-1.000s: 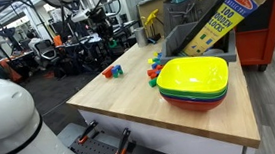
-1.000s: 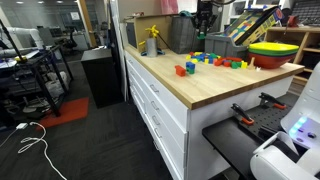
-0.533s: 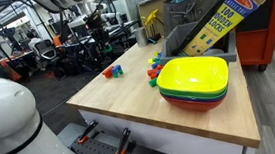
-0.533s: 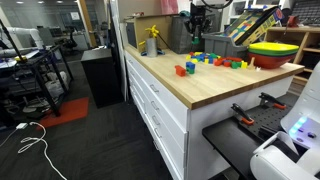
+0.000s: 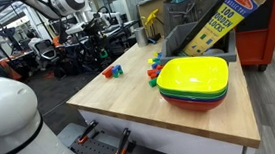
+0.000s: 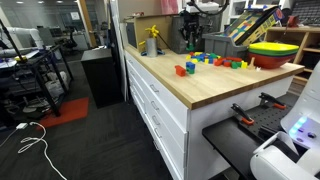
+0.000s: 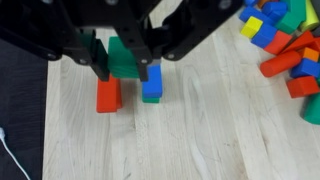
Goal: Pick a green block from the stack and place it on top of the orange block on the far left of the table
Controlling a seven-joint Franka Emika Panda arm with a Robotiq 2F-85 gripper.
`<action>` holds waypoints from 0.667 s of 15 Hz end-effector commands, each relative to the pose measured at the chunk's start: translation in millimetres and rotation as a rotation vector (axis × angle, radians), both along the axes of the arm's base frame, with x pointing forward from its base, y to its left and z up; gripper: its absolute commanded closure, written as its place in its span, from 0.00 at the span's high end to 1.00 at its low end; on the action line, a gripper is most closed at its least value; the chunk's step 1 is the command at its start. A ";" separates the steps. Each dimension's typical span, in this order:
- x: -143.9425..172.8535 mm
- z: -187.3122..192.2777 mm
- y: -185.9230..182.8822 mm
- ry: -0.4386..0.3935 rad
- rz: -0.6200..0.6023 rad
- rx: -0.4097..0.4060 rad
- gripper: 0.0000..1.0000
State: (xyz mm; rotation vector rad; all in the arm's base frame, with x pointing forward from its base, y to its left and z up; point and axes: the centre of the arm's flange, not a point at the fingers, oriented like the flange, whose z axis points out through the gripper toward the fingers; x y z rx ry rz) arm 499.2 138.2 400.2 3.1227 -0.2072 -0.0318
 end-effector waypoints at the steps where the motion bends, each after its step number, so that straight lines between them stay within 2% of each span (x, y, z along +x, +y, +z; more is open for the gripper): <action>1: 15.1 -4.5 14.5 0.012 0.007 0.012 0.08; 10: 54.3 -27.6 17.3 0.029 -0.043 0.052 0.08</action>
